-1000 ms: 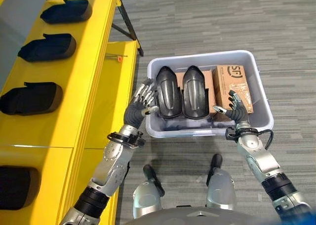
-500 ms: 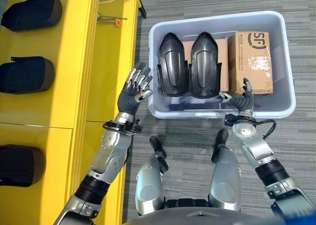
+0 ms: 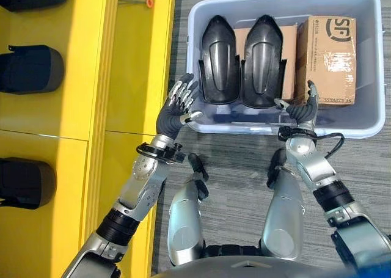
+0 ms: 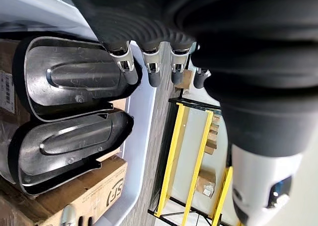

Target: Move parts from the plastic box to the shelf.

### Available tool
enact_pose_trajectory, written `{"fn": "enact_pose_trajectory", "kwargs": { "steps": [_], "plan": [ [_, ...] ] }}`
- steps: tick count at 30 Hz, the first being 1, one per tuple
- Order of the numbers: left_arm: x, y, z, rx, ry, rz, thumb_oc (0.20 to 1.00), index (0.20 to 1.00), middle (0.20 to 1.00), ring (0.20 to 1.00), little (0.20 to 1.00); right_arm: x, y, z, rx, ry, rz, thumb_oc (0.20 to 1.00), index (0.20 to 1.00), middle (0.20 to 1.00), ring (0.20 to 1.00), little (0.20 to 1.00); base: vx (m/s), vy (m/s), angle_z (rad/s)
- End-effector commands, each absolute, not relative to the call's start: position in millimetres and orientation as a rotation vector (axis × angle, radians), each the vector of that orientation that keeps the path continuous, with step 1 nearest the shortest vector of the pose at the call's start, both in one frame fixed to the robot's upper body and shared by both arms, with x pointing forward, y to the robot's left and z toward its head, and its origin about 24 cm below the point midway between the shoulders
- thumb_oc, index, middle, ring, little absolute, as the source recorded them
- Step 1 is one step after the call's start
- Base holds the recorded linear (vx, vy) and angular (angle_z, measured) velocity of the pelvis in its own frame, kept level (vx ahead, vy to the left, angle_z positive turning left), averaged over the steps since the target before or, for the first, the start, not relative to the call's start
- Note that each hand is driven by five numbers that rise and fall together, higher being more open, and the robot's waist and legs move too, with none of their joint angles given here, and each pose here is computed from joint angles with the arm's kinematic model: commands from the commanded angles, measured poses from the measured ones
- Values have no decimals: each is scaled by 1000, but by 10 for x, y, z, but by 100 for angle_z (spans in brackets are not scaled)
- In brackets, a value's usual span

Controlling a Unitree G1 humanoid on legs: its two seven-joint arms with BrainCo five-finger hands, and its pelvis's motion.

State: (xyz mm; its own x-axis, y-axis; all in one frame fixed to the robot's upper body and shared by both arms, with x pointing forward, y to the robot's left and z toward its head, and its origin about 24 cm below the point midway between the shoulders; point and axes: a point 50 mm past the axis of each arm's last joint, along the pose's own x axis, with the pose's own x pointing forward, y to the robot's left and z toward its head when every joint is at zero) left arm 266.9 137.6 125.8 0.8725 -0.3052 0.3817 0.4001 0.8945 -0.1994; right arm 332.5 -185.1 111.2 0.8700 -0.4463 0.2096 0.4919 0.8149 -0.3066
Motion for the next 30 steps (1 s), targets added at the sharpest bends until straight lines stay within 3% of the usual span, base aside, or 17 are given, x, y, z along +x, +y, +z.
{"fn": "enact_pose_trajectory", "kwargs": {
  "steps": [1, 11, 20, 30],
  "plan": [
    [2529, 1295, 1512, -234, -473, -470, 1000, 1000, 1000, 1000, 1000, 3378, -1834, 1289, -398, -212, -532, 1000, 1000, 1000, 1000, 1000, -4, 7, 6],
    [2558, 1209, 1534, -242, -466, -486, 1000, 1000, 1000, 1000, 1000, 3455, -1929, 1775, -527, -451, -659, 1000, 1000, 1000, 1000, 1000, -1, 14, 2],
    [2629, 1070, 1428, -238, -418, -554, 1000, 1000, 1000, 1000, 1000, 3693, -2269, 1429, -442, -189, -790, 1000, 1000, 1000, 1000, 1000, -9, -1, 1],
    [2677, 981, 1440, -270, -415, -565, 1000, 1000, 1000, 1000, 1000, 3837, -2424, 1618, -596, -192, -811, 1000, 1000, 1000, 1000, 1000, -10, -2, 2]
  ]
}}
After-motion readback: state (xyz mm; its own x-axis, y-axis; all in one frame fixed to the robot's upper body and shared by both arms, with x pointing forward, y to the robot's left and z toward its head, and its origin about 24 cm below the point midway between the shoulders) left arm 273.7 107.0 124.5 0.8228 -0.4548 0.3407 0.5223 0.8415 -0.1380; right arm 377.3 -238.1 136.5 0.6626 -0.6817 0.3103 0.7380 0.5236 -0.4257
